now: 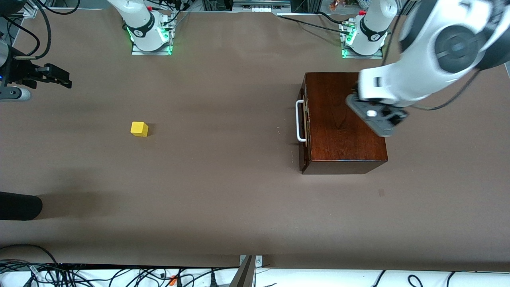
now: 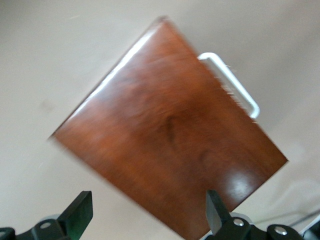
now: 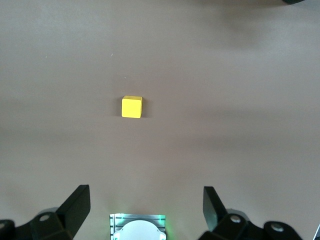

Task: Open drawer, take yellow block, close drawer

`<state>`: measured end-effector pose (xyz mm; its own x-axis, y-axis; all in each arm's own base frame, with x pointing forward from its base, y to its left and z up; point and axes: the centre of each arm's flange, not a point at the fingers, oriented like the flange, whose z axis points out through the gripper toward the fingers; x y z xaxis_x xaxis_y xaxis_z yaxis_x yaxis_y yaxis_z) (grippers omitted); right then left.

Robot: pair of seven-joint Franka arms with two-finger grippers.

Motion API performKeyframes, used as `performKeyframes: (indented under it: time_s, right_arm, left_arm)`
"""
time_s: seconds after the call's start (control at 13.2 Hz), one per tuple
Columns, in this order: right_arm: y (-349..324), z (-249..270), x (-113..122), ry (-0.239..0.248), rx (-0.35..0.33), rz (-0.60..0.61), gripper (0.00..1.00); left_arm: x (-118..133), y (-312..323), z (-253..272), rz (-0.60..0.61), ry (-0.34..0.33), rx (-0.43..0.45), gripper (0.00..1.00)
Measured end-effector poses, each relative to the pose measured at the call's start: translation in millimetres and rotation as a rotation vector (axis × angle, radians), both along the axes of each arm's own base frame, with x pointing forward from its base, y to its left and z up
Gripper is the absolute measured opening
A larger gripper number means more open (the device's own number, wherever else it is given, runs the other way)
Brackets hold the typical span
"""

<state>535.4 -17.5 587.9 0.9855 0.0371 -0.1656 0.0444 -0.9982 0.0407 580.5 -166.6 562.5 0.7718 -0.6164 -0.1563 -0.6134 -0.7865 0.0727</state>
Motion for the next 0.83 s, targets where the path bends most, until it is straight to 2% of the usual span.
performKeyframes:
  time_s: [0.23,0.38,0.53,0.83]
  right_arm:
    - [1,0,0,-0.001,0.003,-0.003,1.00]
    - [3,0,0,-0.002,0.003,0.000,1.00]
    - [3,3,1,-0.010,0.003,-0.002,1.00]
    - [4,10,2,-0.029,0.002,-0.017,1.00]
  left_arm:
    - [-11,64,37,0.406,-0.061,0.050,1.00]
    - [-28,94,57,0.608,-0.119,0.058,1.00]
    - [-45,115,69,0.686,-0.166,0.052,1.00]
    - [-56,150,69,0.760,-0.176,0.055,1.00]
